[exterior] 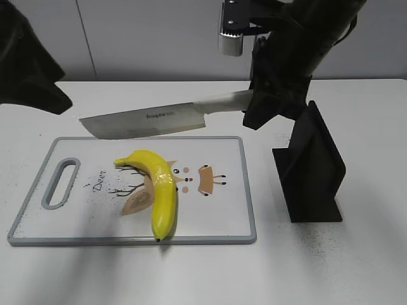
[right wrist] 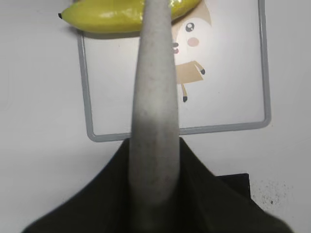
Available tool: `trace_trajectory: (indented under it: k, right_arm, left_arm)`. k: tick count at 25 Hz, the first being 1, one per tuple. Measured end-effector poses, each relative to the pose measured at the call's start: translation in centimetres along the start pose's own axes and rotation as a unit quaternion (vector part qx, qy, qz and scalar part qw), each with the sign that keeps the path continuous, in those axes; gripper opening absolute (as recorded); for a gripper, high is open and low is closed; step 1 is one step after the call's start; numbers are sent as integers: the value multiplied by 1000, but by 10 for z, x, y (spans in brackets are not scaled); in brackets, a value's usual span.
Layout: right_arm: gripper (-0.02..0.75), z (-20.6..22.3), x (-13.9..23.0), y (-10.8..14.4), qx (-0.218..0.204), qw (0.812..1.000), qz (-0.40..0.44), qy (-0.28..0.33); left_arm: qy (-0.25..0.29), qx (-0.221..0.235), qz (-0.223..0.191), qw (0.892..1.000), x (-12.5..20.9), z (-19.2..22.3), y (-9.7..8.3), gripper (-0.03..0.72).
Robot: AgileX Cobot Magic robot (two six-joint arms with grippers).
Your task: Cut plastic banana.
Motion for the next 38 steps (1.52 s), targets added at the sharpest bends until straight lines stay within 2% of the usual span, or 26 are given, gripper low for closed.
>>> trace_trajectory:
  k: [2,6,12,14,15,19,21,26,29,35,38]
  right_arm:
    - [167,0,-2,0,-2,1000,-1,-11]
    - [167,0,-5,1,-5,1000,-7,-24]
    - [167,0,-8,0,-1,999,-12,-39]
    - [167,0,-8,0,-1,999,-11,-39]
    - [167,0,-8,0,-1,999,-11,-39]
    - [167,0,-8,0,0,999,-11,-40]
    - [167,-1,-9,-1,5,999,-13,-42]
    - [167,3,-8,-3,8,999,-15,-40]
    - [167,14,-5,-5,-4,999,-9,-35]
    - [167,57,8,-9,-56,998,8,-7]
    - [173,92,19,-11,-86,996,11,15]
  left_arm:
    - [9,12,25,1000,-8,14,5,585]
    - [39,47,46,997,-15,42,12,585]
    - [75,75,44,993,-8,67,18,561]
    - [85,76,45,992,-6,71,20,502]
    - [87,77,45,992,-5,73,21,444]
    - [81,65,47,993,-7,74,23,97]
    - [79,60,54,994,-7,74,25,43]
    - [89,70,53,992,-3,86,28,27]
    - [101,81,36,991,2,99,30,26]
    - [105,74,-13,992,31,129,24,26]
    - [106,53,-39,992,52,154,20,27]
Point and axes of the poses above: a point on each arm's last joint axis where the gripper is mounted, z pointing out along that axis toward the gripper, y along the wrist's bending axis when the last joint is at zero, x = y × z, the point moved 1 cm from there along z, pointing out along that axis toward the gripper, and after that the axes turned 15 degrees about -z, right-handed, at the moved point
